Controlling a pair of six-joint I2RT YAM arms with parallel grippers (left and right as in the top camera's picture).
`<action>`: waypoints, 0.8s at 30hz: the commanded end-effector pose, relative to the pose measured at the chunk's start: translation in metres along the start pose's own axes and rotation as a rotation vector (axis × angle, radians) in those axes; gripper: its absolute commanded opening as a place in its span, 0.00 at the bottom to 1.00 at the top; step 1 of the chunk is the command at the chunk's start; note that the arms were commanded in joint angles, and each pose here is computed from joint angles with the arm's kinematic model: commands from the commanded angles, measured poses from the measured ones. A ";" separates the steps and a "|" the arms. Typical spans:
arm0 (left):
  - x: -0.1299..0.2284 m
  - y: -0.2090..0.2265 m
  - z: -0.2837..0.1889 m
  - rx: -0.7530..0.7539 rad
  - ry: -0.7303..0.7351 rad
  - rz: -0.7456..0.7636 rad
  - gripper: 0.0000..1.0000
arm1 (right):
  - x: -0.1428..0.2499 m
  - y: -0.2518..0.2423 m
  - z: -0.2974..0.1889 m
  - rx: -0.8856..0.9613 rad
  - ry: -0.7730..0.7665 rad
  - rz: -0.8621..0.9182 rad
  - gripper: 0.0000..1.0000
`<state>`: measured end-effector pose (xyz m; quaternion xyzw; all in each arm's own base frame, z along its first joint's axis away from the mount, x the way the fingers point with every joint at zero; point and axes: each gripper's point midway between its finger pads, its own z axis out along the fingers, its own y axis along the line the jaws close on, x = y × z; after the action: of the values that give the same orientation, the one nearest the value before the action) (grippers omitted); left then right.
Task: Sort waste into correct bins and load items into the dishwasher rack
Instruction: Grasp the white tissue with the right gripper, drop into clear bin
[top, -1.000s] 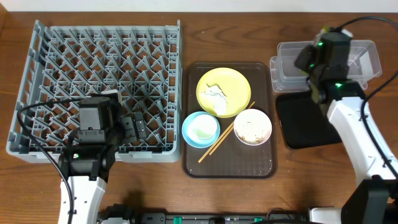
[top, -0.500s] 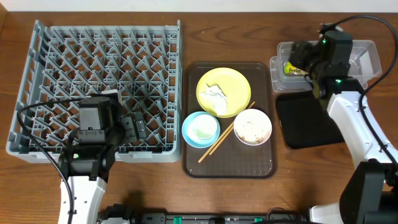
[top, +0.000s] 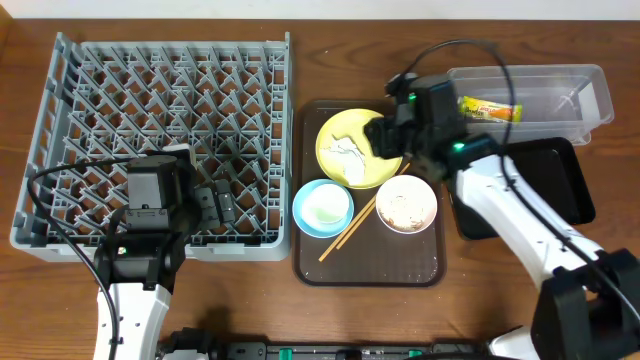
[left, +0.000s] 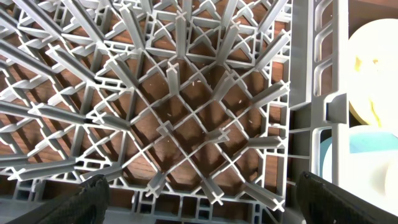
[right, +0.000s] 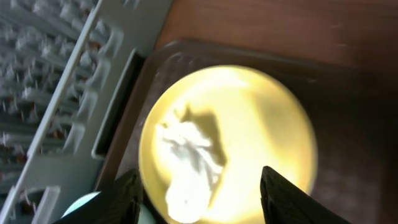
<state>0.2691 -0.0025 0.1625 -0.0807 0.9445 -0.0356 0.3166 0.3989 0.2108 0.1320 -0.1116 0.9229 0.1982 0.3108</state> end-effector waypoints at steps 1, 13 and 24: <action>-0.009 -0.003 -0.006 0.009 -0.022 -0.002 0.97 | 0.019 0.003 0.024 0.042 0.060 -0.054 0.56; -0.009 -0.003 -0.006 0.009 -0.022 -0.002 0.96 | 0.071 0.011 0.079 0.038 0.203 -0.076 0.34; -0.009 -0.003 -0.006 0.010 -0.022 -0.002 0.96 | 0.068 0.009 0.079 0.040 0.192 -0.073 0.07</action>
<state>0.2691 -0.0025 0.1625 -0.0807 0.9445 -0.0356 0.3166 0.3796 0.2455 0.0294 -0.1583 0.9498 0.1564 0.2199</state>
